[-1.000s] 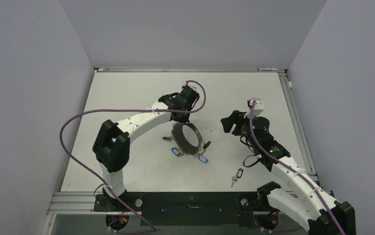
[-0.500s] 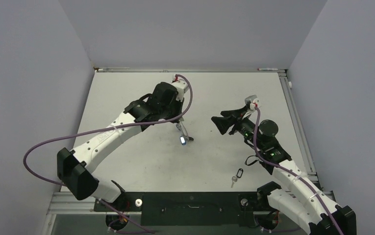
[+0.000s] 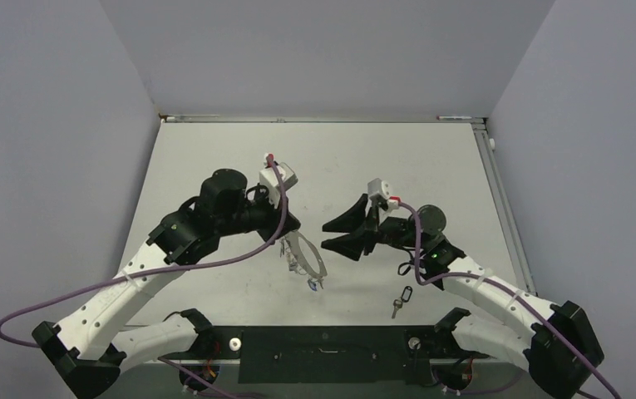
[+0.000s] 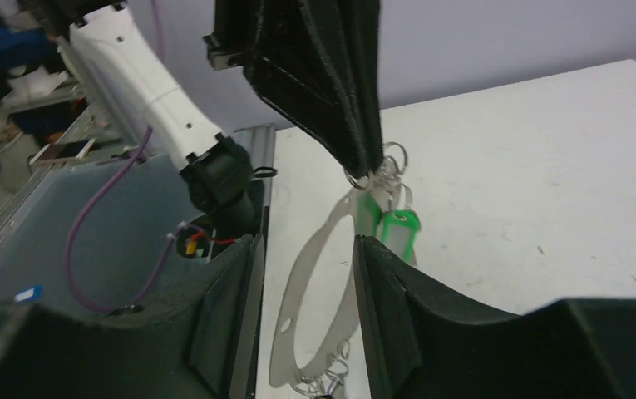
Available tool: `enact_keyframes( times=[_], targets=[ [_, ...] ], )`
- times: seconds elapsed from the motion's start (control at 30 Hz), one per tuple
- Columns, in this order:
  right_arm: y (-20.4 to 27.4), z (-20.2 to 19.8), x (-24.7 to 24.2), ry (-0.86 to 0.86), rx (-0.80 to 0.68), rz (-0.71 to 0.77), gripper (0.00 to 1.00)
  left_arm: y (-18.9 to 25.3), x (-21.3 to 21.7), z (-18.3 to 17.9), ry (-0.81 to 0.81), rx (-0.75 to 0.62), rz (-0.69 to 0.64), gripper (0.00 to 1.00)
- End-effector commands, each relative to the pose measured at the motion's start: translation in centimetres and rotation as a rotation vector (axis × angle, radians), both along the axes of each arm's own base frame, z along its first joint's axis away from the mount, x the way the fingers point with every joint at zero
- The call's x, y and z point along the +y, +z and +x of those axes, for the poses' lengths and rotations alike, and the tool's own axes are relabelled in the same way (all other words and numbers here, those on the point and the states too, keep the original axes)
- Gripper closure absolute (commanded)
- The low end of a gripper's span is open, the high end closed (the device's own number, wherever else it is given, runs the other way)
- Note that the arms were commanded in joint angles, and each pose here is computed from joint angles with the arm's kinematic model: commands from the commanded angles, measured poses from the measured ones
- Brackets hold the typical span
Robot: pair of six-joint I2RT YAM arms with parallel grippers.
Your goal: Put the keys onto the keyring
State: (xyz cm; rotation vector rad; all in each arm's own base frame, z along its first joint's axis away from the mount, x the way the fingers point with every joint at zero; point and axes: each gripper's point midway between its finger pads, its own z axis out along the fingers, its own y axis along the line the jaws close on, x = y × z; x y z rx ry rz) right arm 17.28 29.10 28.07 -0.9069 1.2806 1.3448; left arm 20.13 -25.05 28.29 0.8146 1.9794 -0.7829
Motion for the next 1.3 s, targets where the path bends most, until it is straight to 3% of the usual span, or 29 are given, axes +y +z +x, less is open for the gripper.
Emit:
enact_keyframes(
  times=[0.0,0.2,0.87,1.27],
  targets=[
    [2.8,-3.7,2.7,0.189,-0.183,0.02,0.57,3.9,-1.3,-2.4,-0.158,-0.109,-0.166,1.0],
    [3.1,-4.1,4.6,0.218,-0.183,0.034,0.6,5.3,-1.2,-4.1,-0.219,-0.143,-0.244,1.0],
    [5.1,-4.0,5.0,0.222,-0.2,0.075,0.76,6.8,-1.3,-5.6,-0.288,-0.164,-0.319,1.0],
    [5.3,-3.3,5.5,0.192,-0.184,0.09,0.75,6.9,-1.4,-6.0,-0.311,-0.163,-0.334,1.0]
  ],
)
